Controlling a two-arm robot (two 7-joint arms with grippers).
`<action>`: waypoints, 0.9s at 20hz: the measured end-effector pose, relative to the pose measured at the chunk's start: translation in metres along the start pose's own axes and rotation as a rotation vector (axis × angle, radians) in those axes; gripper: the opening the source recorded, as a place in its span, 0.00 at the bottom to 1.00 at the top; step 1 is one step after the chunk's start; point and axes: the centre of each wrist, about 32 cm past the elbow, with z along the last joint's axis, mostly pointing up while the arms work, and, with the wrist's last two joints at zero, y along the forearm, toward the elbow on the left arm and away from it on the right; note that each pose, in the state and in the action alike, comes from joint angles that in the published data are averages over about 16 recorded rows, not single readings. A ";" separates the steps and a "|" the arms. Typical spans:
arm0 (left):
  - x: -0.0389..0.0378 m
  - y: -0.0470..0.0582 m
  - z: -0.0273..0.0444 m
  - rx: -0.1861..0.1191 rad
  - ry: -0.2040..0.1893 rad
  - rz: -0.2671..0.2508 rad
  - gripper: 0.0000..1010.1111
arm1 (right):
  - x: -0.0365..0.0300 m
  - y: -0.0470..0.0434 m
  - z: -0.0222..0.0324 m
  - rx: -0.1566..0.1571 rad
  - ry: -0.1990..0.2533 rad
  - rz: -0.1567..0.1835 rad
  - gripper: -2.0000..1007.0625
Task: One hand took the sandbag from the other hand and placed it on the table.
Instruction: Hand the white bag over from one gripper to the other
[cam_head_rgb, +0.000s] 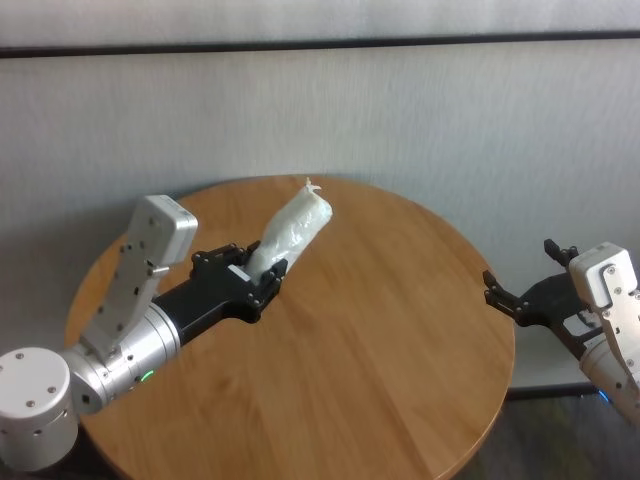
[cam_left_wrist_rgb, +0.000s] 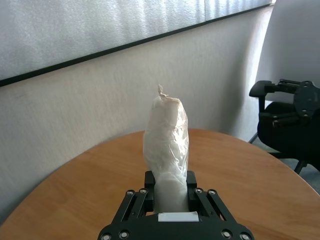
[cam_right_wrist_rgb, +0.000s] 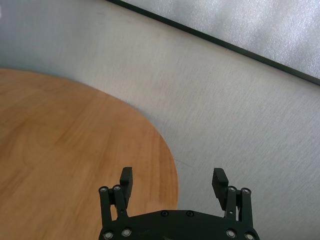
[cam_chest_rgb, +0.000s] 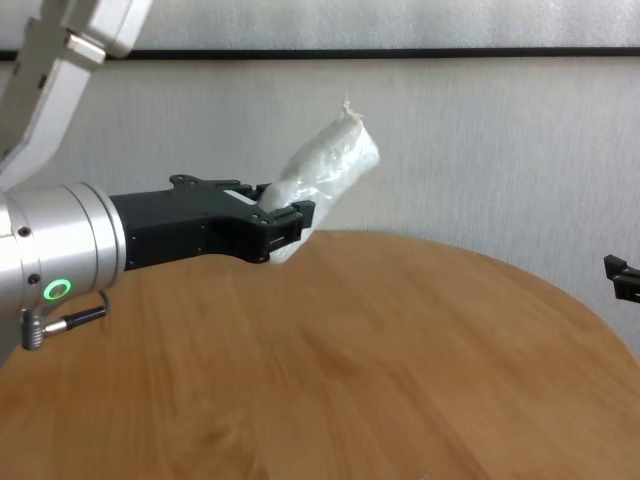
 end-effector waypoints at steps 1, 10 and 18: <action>-0.0003 0.000 0.0006 -0.005 -0.002 -0.007 0.38 | 0.0000 0.0000 0.0000 0.000 0.000 0.000 1.00; -0.0050 -0.002 0.0065 -0.041 -0.012 -0.060 0.38 | 0.0000 0.0000 0.0000 0.000 0.000 0.000 1.00; -0.0111 -0.004 0.0123 -0.065 -0.018 -0.096 0.38 | 0.0000 0.0000 0.0000 0.000 0.000 0.000 1.00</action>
